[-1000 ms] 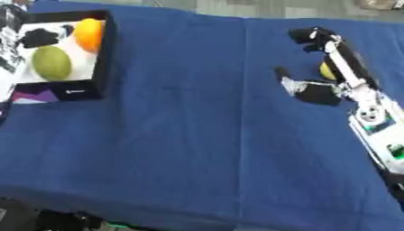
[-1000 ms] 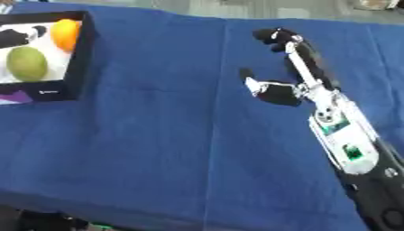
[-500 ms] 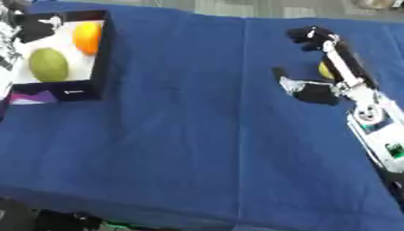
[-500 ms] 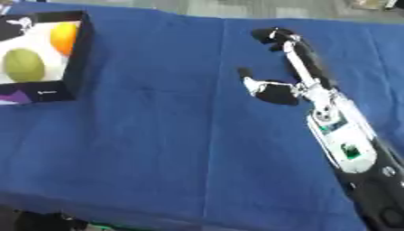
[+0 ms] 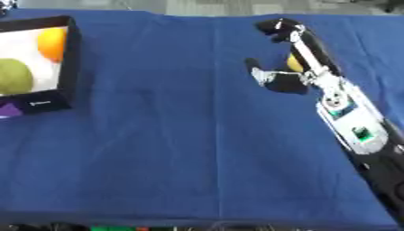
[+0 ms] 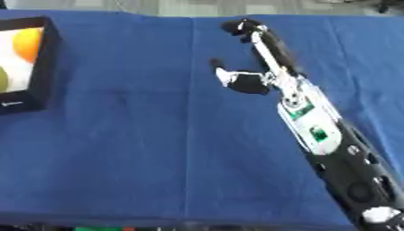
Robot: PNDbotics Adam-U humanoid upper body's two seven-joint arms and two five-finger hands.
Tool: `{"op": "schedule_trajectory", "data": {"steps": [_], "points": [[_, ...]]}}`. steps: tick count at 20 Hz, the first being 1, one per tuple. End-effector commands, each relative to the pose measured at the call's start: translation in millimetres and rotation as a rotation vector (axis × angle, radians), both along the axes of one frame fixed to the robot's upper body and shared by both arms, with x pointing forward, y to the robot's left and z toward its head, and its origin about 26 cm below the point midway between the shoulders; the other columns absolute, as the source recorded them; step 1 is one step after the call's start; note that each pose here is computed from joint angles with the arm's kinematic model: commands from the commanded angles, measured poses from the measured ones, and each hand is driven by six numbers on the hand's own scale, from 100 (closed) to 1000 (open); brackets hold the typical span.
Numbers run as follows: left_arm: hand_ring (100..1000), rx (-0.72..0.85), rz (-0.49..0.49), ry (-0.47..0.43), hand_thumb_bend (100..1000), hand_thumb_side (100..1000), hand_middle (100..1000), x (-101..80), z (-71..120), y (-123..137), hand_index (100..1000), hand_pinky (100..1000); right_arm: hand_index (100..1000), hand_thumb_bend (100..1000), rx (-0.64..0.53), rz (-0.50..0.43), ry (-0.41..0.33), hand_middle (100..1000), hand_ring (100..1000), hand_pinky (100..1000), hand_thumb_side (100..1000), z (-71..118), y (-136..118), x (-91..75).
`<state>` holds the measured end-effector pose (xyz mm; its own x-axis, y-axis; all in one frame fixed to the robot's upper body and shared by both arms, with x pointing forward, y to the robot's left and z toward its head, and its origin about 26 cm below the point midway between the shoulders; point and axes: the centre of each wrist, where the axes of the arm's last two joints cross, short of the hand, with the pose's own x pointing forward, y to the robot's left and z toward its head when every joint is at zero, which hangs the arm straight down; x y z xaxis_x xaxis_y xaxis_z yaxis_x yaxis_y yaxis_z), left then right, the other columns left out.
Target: Pick up the objects with one hand, pass them to the other hand, and then place them into the box on the other side of the table.
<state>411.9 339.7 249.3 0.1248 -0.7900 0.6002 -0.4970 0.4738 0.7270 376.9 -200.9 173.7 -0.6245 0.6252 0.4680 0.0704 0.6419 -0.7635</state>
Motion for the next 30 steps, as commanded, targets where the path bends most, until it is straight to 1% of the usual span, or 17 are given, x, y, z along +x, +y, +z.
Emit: {"op": "schedule_trajectory", "data": {"steps": [1, 5, 8, 10, 14, 19, 20, 21, 22, 24, 27, 28, 29, 30], "points": [[789, 0.032, 0.001, -0.034, 537, 544, 762, -7.4, 17.9, 5.5, 701, 728, 830, 313, -0.019, -0.061, -0.020, 761, 820, 783, 215, 10.2, -20.3, 1.5], [789, 0.033, 0.002, -0.024, 534, 551, 761, -8.1, 16.5, 6.1, 701, 728, 824, 313, -0.024, -0.131, -0.002, 756, 821, 784, 222, 16.4, -39.9, 5.3], [789, 0.033, -0.001, -0.018, 531, 554, 762, -8.4, 15.5, 5.8, 701, 729, 824, 298, -0.027, -0.166, 0.047, 754, 821, 784, 267, 22.2, -53.4, 10.2], [789, 0.032, -0.008, -0.021, 527, 554, 761, -9.5, 15.8, 5.1, 700, 729, 823, 300, -0.032, -0.179, 0.080, 754, 822, 786, 278, 28.5, -62.1, 13.6], [789, 0.029, -0.024, -0.027, 525, 558, 761, -12.1, 16.2, 2.7, 699, 729, 826, 297, -0.056, -0.181, 0.133, 756, 824, 791, 296, 41.7, -76.8, 20.0], [789, 0.028, -0.027, -0.026, 525, 559, 761, -13.2, 15.8, 1.9, 699, 729, 827, 301, -0.103, -0.162, 0.169, 757, 825, 793, 297, 52.9, -86.8, 24.4], [790, 0.028, -0.027, -0.026, 526, 565, 761, -13.2, 15.8, 1.8, 699, 730, 833, 306, -0.107, -0.160, 0.173, 764, 829, 798, 338, 54.1, -87.6, 24.4], [790, 0.027, -0.028, -0.024, 526, 567, 761, -12.9, 15.5, 1.3, 700, 730, 835, 309, -0.126, -0.165, 0.184, 767, 830, 799, 347, 56.0, -88.3, 26.1], [790, 0.026, -0.028, -0.022, 526, 567, 761, -12.5, 15.1, 1.0, 700, 730, 835, 309, -0.145, -0.167, 0.207, 767, 830, 799, 347, 56.9, -88.4, 29.7], [789, 0.024, -0.029, -0.016, 526, 570, 759, -12.0, 13.9, 0.8, 698, 729, 842, 312, -0.181, -0.167, 0.246, 771, 833, 804, 400, 56.5, -91.2, 38.0], [789, 0.020, -0.029, -0.011, 525, 574, 759, -11.1, 12.9, 0.5, 698, 730, 845, 329, -0.236, -0.170, 0.290, 772, 833, 807, 418, 55.7, -97.6, 49.7], [789, 0.019, -0.030, -0.010, 526, 574, 758, -10.9, 12.7, 0.5, 698, 729, 846, 279, -0.252, -0.168, 0.301, 772, 834, 808, 401, 55.5, -99.6, 52.7], [789, 0.018, -0.032, -0.010, 525, 575, 758, -10.7, 12.6, 0.1, 697, 730, 848, 340, -0.266, -0.170, 0.312, 777, 835, 810, 431, 55.6, -101.6, 55.5], [789, 0.018, -0.033, -0.010, 525, 576, 758, -10.6, 12.5, -0.4, 698, 730, 854, 345, -0.280, -0.174, 0.322, 785, 837, 812, 440, 55.5, -103.6, 58.3]]}}
